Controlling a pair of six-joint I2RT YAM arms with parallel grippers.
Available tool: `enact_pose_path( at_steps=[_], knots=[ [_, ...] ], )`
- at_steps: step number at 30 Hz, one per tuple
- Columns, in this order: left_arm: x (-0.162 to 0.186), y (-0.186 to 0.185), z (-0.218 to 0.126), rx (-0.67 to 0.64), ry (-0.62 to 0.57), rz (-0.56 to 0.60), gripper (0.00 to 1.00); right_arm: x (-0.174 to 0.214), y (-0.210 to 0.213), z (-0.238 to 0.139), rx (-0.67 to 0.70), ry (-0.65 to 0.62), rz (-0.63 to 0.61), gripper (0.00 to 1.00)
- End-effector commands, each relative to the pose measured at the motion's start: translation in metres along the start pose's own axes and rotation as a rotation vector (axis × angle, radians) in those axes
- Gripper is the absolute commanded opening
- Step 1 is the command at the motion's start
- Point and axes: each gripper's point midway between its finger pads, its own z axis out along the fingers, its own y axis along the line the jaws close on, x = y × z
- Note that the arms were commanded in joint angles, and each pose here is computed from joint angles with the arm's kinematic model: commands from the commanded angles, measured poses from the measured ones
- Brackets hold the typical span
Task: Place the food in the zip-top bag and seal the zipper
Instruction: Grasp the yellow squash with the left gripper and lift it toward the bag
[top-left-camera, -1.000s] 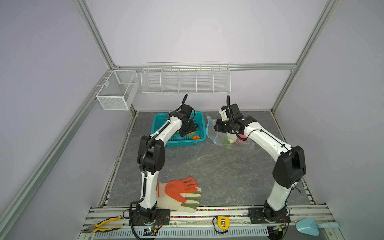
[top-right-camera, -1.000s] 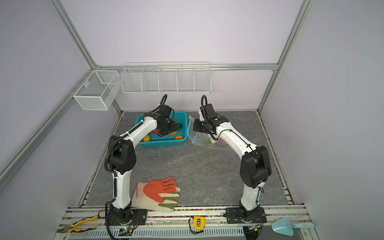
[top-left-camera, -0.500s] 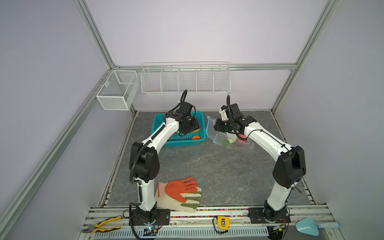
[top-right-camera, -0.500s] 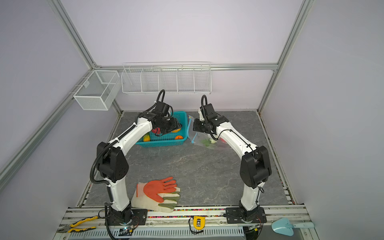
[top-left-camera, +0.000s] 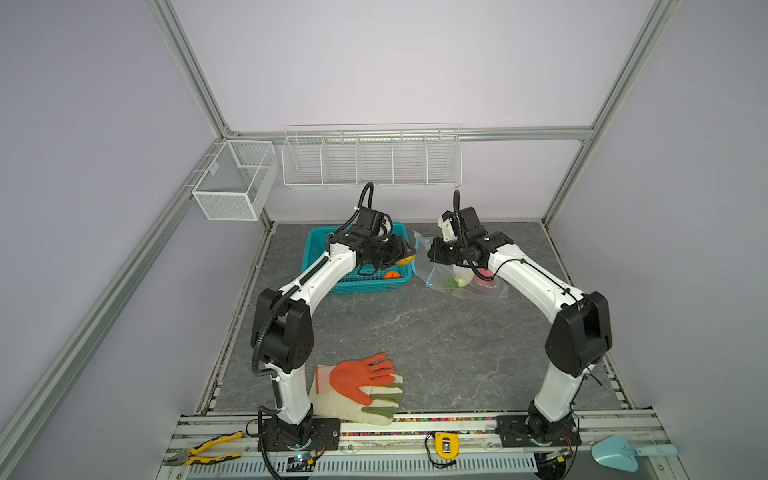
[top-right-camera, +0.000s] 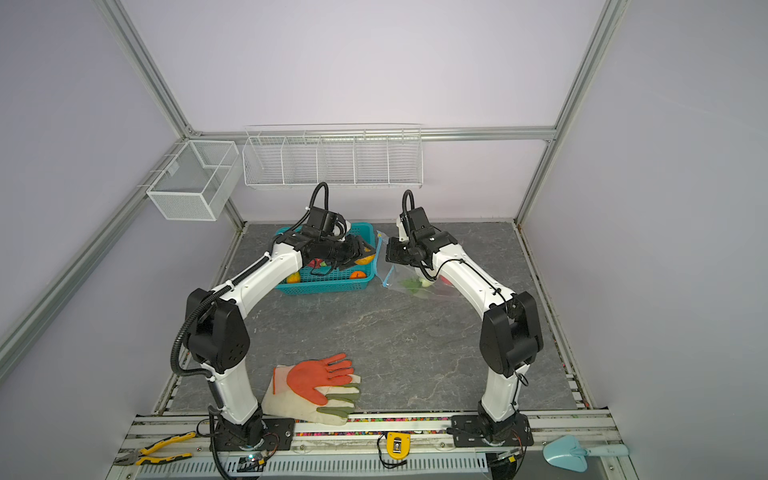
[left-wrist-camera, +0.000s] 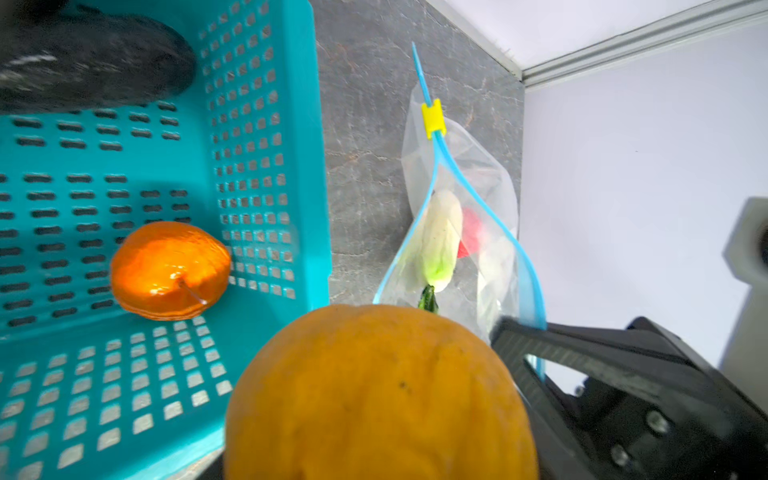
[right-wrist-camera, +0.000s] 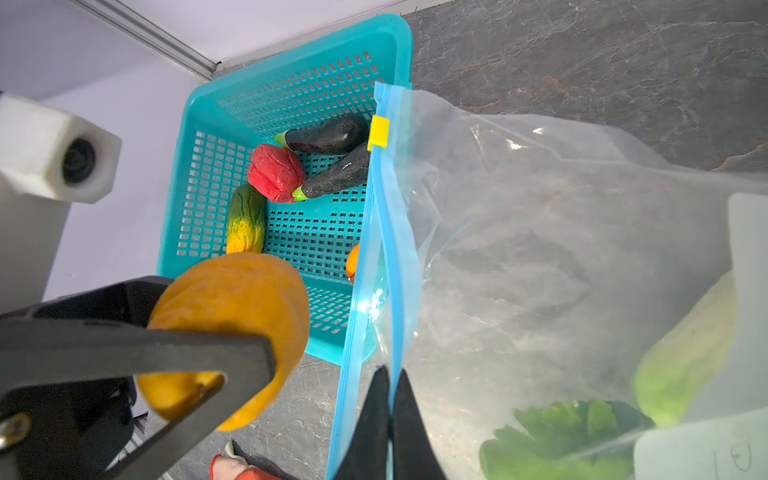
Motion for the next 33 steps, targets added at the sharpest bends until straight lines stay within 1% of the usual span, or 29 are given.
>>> enact_pose_path(
  at_steps=[1, 10, 17, 33],
  knots=[
    [-0.005, -0.037, -0.015, 0.142, -0.026, 0.016, 0.57, -0.009, 0.013, -0.003, -0.04, -0.022, 0.002, 0.06],
    [0.0, -0.049, -0.01, 0.235, 0.0, -0.025, 0.55, -0.013, 0.018, -0.008, -0.05, -0.032, -0.004, 0.06],
    [0.003, -0.052, -0.003, 0.275, 0.021, -0.058, 0.54, -0.015, 0.017, -0.009, -0.05, -0.033, -0.002, 0.06],
    [0.011, -0.034, 0.011, 0.248, 0.044, -0.086, 0.54, -0.021, 0.017, -0.016, -0.057, -0.05, 0.005, 0.07]
  ],
)
